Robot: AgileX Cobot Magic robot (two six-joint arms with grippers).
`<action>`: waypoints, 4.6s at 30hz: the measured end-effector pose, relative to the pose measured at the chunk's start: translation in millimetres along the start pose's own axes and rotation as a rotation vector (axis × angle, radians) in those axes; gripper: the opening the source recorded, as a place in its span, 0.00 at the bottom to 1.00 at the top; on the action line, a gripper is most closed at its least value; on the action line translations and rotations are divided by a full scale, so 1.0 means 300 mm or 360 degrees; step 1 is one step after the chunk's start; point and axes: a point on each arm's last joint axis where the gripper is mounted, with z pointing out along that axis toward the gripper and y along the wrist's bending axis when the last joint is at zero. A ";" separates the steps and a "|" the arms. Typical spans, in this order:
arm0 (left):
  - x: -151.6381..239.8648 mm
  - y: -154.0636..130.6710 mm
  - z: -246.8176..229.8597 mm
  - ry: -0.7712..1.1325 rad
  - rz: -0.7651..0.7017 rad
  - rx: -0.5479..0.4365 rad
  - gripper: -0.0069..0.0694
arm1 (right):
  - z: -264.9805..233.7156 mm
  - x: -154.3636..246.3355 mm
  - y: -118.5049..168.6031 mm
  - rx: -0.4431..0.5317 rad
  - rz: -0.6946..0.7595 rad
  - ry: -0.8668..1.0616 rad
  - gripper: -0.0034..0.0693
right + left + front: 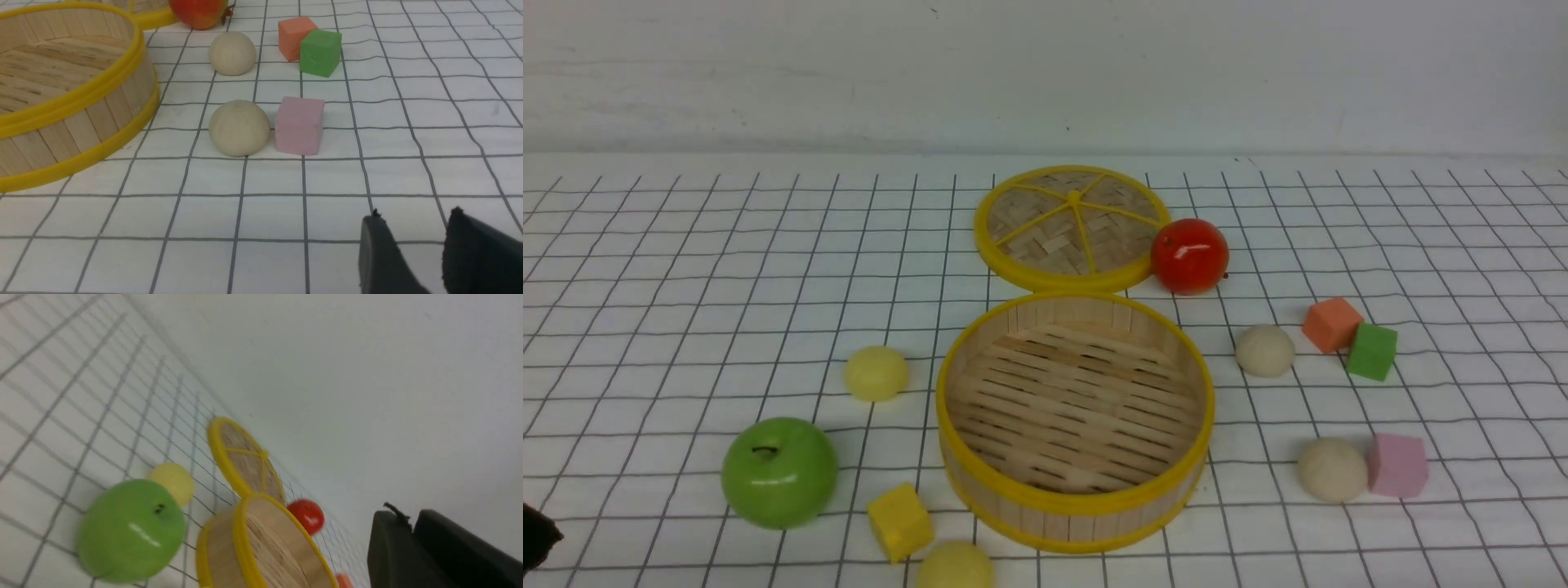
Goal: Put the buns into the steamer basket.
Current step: Use the left arm to grab a steamed stuffed bun, then use the left arm to put the steamed stuffed bun into the steamer, then use the left arm to grab a steamed stuffed bun
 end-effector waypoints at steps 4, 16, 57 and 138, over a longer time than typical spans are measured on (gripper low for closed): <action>-0.090 -0.151 0.015 0.0355 0.0280 0.0006 0.16 | 0.000 0.000 0.000 0.0000 0.0000 0.0000 0.38; -0.092 -0.074 0.532 0.1584 0.0649 -0.0793 0.07 | 0.000 0.000 0.000 0.0000 0.0000 0.0000 0.38; 0.157 0.156 1.331 0.1873 0.1025 -0.0980 0.53 | 0.000 0.000 0.000 0.0000 0.0000 -0.0001 0.38; 0.128 -0.290 1.175 0.1832 0.1151 -0.0583 0.33 | 0.000 0.000 0.000 0.0000 0.0000 -0.0001 0.38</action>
